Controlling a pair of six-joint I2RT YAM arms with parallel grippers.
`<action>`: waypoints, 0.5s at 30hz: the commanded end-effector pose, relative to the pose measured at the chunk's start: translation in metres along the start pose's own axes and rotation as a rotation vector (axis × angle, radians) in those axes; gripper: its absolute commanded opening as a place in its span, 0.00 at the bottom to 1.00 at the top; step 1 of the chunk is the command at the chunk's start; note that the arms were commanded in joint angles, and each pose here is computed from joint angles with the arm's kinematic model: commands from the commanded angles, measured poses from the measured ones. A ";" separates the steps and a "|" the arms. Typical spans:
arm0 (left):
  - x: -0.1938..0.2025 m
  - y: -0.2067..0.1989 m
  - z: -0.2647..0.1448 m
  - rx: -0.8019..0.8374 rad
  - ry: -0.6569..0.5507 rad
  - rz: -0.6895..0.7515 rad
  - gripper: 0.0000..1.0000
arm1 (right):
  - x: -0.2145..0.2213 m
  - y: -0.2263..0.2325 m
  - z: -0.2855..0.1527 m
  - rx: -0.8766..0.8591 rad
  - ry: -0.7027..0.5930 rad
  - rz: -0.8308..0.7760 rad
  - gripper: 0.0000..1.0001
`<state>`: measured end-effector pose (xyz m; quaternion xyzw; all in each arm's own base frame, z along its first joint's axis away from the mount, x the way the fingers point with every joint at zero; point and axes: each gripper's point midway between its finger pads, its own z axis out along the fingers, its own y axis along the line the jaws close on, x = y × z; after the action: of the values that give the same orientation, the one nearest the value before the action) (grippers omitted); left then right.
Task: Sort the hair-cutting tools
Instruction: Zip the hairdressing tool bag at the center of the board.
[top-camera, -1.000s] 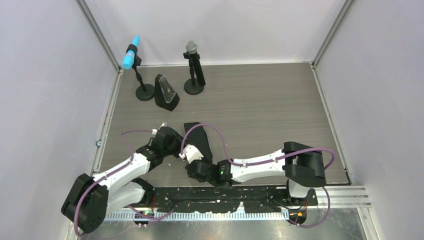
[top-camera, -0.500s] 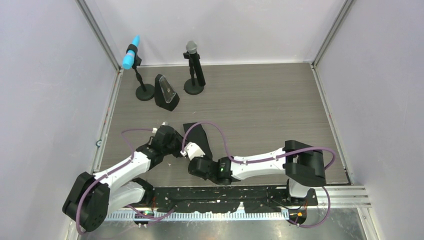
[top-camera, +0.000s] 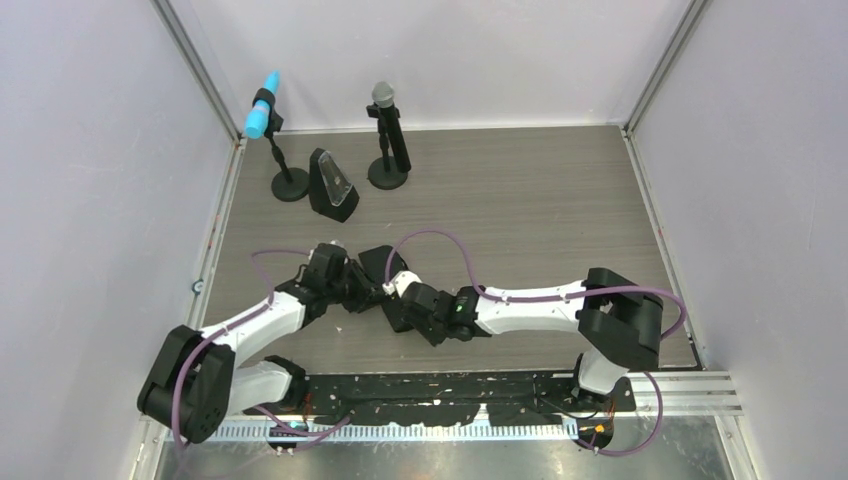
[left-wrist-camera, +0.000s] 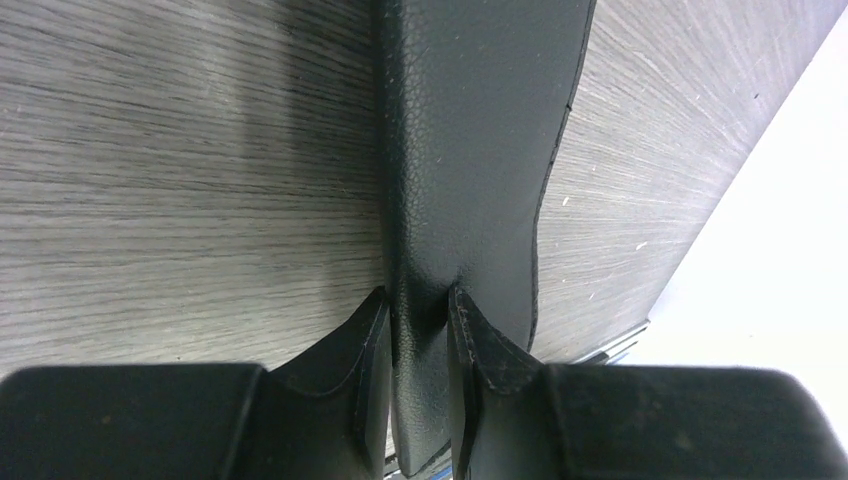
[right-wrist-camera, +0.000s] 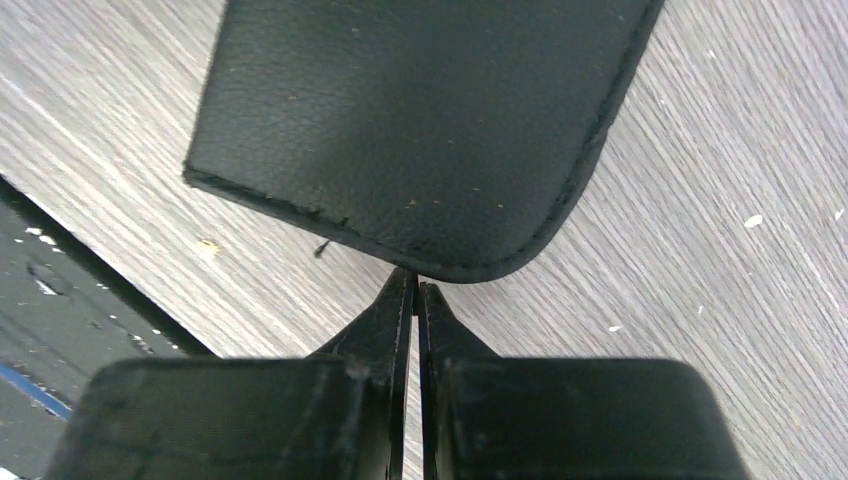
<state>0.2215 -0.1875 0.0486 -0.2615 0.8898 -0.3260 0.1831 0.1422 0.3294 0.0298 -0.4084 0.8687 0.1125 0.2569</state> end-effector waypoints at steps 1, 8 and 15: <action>-0.007 0.021 0.006 -0.090 -0.006 0.079 0.04 | 0.040 -0.021 -0.007 0.031 0.151 -0.025 0.05; -0.016 0.002 0.015 -0.087 0.040 0.187 0.38 | 0.019 -0.002 -0.003 -0.046 0.099 0.027 0.05; -0.040 0.004 -0.010 -0.176 -0.092 0.211 0.61 | -0.041 0.032 0.011 -0.150 -0.020 0.123 0.05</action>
<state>0.2419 -0.1818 0.0431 -0.1955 0.9255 -0.2650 0.1869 0.1371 0.3316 0.0208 -0.3980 0.8837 0.1306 0.2087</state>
